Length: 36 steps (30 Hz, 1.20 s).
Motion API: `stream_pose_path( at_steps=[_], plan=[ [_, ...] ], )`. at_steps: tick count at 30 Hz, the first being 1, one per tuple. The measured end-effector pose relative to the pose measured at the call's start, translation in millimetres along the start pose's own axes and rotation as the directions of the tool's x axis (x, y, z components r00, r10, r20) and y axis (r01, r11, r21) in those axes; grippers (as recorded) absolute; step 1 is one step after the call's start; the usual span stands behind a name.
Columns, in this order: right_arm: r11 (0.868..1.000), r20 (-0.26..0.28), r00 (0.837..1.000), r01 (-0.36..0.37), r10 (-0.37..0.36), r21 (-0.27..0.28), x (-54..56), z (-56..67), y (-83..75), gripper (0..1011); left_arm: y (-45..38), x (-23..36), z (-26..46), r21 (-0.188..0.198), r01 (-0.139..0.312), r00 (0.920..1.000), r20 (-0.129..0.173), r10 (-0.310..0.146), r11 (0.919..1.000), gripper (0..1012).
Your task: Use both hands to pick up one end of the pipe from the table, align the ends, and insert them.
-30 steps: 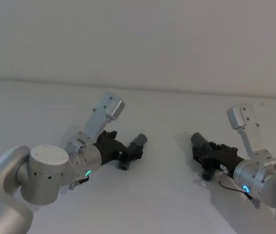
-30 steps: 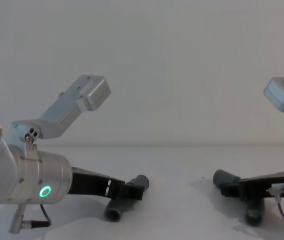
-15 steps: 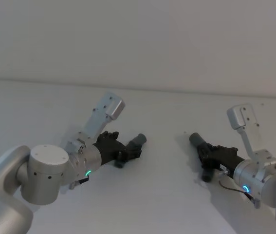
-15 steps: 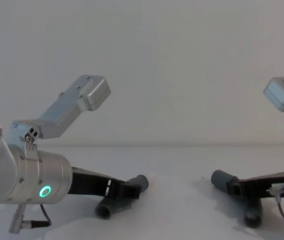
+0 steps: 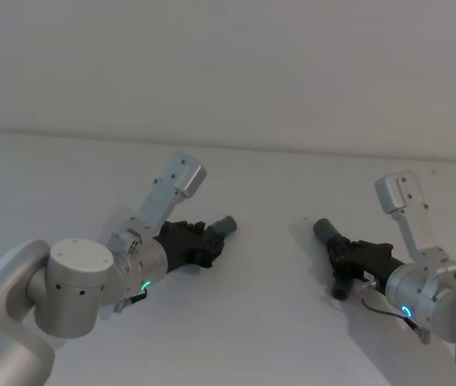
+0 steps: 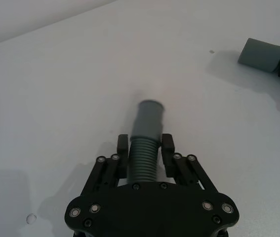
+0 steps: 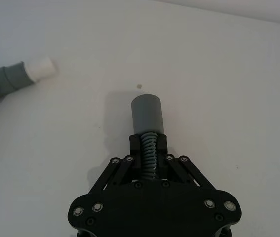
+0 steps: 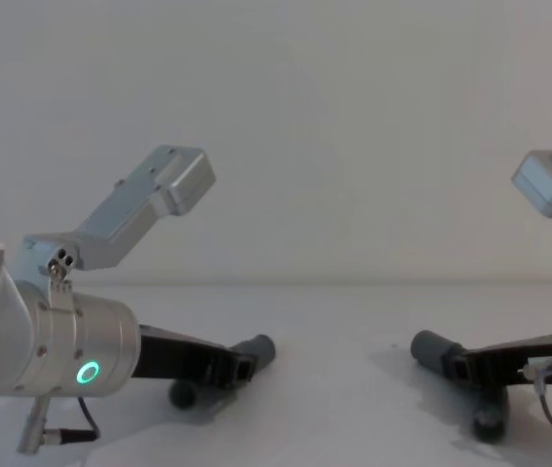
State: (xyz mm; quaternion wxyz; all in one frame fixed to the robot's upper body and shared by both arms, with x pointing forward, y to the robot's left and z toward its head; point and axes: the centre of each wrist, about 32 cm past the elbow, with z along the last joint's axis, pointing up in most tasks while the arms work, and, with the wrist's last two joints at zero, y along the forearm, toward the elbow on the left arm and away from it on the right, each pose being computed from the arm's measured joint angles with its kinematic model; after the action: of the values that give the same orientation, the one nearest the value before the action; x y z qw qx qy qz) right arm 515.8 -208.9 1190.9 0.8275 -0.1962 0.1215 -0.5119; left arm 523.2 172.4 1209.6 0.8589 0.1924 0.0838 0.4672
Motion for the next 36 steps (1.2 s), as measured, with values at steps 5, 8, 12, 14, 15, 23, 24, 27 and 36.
stream_pose_path(
  at_steps=[5, 8, 12, 14, 15, 23, 24, 27, 36],
  plan=[
    [1.000, 0.000, 1.000, 0.000, 0.000, 0.000, 0.0, 0.0, 0.0, 155, 0.0, 0.0, 0.0, 0.000, 0.000, 1.0000, 0.000, 0.000, 1.0000, 326],
    [1.000, 0.000, 1.000, 0.000, 0.000, 0.000, 0.0, 0.0, 0.0, 153, 0.0, 0.0, 0.0, 0.000, 0.000, 1.0000, 0.000, 0.000, 1.0000, 306],
    [1.000, 0.001, 1.000, 0.000, 0.000, 0.000, 0.0, 0.2, 0.0, 153, 0.1, 0.0, 0.1, -0.001, 0.000, 1.0000, 0.001, 0.000, 1.0000, 300],
    [1.000, 0.004, 1.000, 0.000, 0.000, 0.001, 0.0, 0.4, 0.1, 153, 0.4, 0.7, 0.2, -0.001, -0.001, 1.0000, 0.005, 0.001, 1.0000, 300],
    [1.000, 0.006, 1.000, 0.000, 0.000, 0.001, 0.0, 0.7, 0.1, 153, 0.6, 0.9, 0.5, -0.002, -0.002, 1.0000, 0.007, 0.002, 1.0000, 300],
    [0.999, 0.055, 0.998, -0.009, 0.006, 0.052, 0.6, 6.3, -1.7, 153, 4.6, 6.0, 8.4, -0.039, 0.005, 0.9979, 0.065, -0.002, 0.9992, 300],
    [0.998, 0.060, 0.998, -0.009, 0.006, 0.057, 0.7, 7.0, -2.1, 153, 5.1, 6.7, 9.4, -0.043, 0.005, 0.9975, 0.071, -0.002, 0.9991, 300],
    [0.996, 0.086, 0.996, -0.013, 0.005, 0.083, 1.4, 9.7, -3.4, 153, 8.1, 11.0, 15.8, -0.071, 0.021, 0.9932, 0.116, -0.012, 0.9973, 300],
    [0.985, 0.198, 0.980, -0.026, -0.008, 0.169, 4.2, 20.2, -9.4, 153, 14.8, 21.7, 30.7, -0.124, 0.083, 0.9716, 0.231, -0.052, 0.9888, 300]
  ],
)
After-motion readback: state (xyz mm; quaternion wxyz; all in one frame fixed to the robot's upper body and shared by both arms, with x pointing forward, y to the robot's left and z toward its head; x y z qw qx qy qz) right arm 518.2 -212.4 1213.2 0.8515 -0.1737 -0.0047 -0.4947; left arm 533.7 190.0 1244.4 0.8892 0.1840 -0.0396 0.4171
